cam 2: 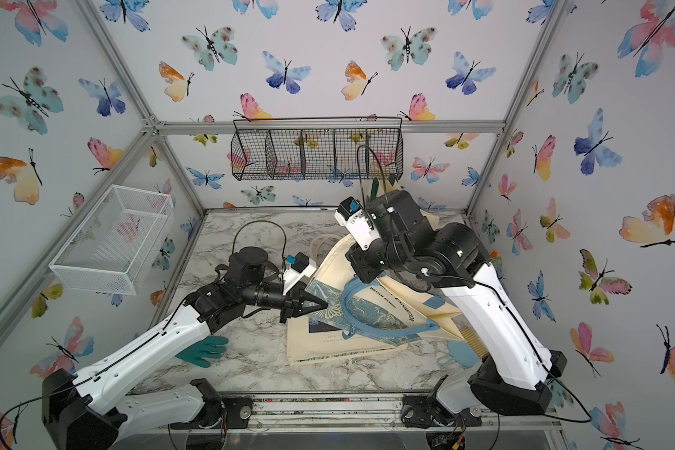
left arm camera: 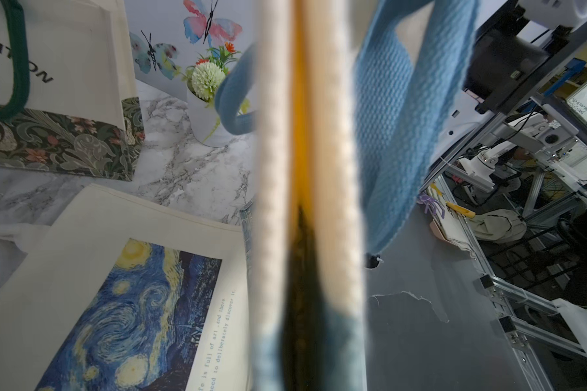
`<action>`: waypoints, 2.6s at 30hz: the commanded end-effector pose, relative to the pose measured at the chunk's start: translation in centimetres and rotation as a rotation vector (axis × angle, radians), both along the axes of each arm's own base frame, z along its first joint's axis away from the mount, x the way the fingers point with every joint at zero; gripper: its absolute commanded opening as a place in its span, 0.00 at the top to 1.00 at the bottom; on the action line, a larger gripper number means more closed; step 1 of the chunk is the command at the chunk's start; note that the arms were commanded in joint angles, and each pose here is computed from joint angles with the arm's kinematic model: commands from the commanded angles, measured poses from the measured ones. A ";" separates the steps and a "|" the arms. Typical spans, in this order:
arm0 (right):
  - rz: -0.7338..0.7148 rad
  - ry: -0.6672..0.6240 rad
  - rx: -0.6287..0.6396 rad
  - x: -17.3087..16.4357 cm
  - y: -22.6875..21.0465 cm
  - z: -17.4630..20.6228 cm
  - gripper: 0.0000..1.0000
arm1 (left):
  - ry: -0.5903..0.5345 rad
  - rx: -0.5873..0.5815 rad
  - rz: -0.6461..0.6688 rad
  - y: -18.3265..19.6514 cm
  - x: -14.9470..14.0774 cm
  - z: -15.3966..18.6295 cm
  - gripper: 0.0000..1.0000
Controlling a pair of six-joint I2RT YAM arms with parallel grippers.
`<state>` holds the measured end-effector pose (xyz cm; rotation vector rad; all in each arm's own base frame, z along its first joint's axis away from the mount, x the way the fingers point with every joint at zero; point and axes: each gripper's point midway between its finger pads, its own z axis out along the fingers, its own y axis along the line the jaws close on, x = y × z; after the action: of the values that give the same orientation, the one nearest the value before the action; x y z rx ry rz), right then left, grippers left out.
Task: Put away the canvas bag
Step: Press the canvas bag, then place the canvas bag at the center of the board.
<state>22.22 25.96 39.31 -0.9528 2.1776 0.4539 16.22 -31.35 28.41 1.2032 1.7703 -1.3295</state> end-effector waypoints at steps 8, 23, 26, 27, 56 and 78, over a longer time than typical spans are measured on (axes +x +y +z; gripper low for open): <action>-0.071 -0.045 -0.031 11.2 5.7 -4.8 0.98 | 0.067 -0.186 -0.119 -0.2 -3.5 4.1 1.00; -0.055 0.180 -0.061 20.9 9.1 -16.8 0.98 | 0.065 -0.241 -0.037 -4.5 1.2 6.1 1.00; -0.049 0.240 -0.008 22.3 9.0 -18.2 0.96 | 0.060 -0.251 0.008 -5.7 3.2 7.0 1.00; -0.057 0.252 0.001 22.9 8.7 -18.6 0.96 | 0.060 -0.250 0.029 -6.0 3.9 7.1 1.00; 0.006 0.488 0.000 22.8 9.2 -28.8 0.79 | 0.299 -0.166 0.406 0.3 11.4 -3.0 1.00; -0.001 0.330 0.106 21.4 9.0 -17.6 0.36 | 0.398 -0.087 0.452 3.8 6.3 -8.4 0.54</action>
<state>43.07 36.07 15.41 -0.9200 2.5466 0.8115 23.26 -27.42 17.43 0.3705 2.1559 -1.4087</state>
